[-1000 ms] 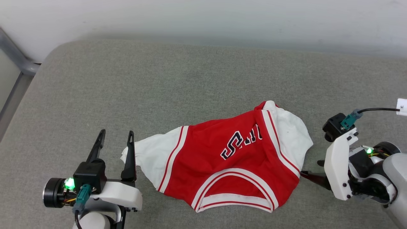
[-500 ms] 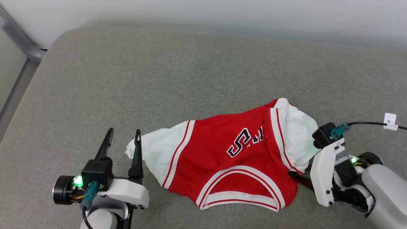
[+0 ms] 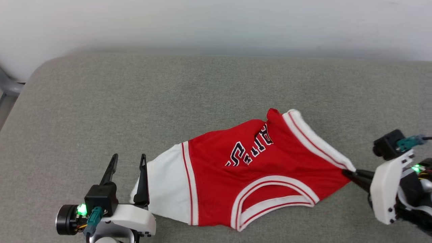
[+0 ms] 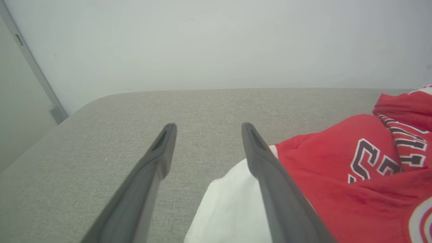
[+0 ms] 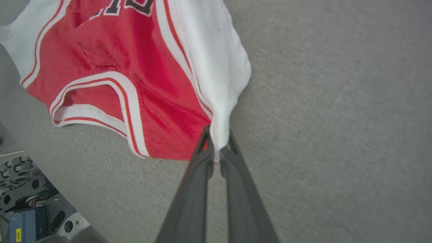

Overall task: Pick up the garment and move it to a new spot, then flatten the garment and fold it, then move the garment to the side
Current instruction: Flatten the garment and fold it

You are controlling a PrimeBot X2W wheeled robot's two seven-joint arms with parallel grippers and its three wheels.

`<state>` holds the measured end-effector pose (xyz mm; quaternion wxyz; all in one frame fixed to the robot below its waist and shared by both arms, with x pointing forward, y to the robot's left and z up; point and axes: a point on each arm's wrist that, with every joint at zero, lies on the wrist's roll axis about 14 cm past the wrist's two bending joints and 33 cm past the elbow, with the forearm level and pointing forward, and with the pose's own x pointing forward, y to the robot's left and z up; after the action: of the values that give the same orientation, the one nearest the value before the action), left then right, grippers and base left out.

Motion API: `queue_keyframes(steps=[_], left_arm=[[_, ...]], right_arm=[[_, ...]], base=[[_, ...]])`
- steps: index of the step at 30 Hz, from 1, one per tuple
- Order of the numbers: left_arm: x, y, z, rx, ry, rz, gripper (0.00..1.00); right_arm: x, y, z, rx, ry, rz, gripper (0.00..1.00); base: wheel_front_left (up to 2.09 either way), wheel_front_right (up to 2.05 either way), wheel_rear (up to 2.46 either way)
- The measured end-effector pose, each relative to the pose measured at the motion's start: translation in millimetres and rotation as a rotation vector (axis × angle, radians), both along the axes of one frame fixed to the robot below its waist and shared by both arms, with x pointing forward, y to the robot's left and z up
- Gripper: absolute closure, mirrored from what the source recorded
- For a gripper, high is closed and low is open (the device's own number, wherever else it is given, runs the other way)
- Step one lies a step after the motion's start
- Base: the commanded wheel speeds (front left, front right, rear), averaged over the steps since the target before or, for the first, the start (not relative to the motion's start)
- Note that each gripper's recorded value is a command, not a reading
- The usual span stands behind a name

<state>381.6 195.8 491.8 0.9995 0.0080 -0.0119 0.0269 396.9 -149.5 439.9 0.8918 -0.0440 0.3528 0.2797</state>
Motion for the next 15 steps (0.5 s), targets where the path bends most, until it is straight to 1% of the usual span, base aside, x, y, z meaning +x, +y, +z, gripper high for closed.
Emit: queue_keyframes(steps=[5, 9, 12, 15], left_arm=[[1, -6, -1, -0.007, 0.000, -0.018, 0.00], [-3, -15, -4, -0.019, 0.007, -0.032, 0.00], [-3, -11, -6, -0.019, 0.012, -0.032, 0.00], [-4, -8, -6, -0.019, 0.013, -0.029, 0.00]], right_arm=[[2, -56, 22, -0.033, -0.063, -0.139, 1.00], [-2, -94, 24, -0.077, -0.077, -0.240, 1.00], [-12, -108, 16, -0.082, -0.064, -0.292, 1.00], [-22, -112, 9, -0.076, -0.051, -0.326, 1.00]], base=[[0.00, 0.00, 0.00], [0.00, 0.00, 0.00], [0.00, 0.00, 0.00], [0.00, 0.00, 0.00]])
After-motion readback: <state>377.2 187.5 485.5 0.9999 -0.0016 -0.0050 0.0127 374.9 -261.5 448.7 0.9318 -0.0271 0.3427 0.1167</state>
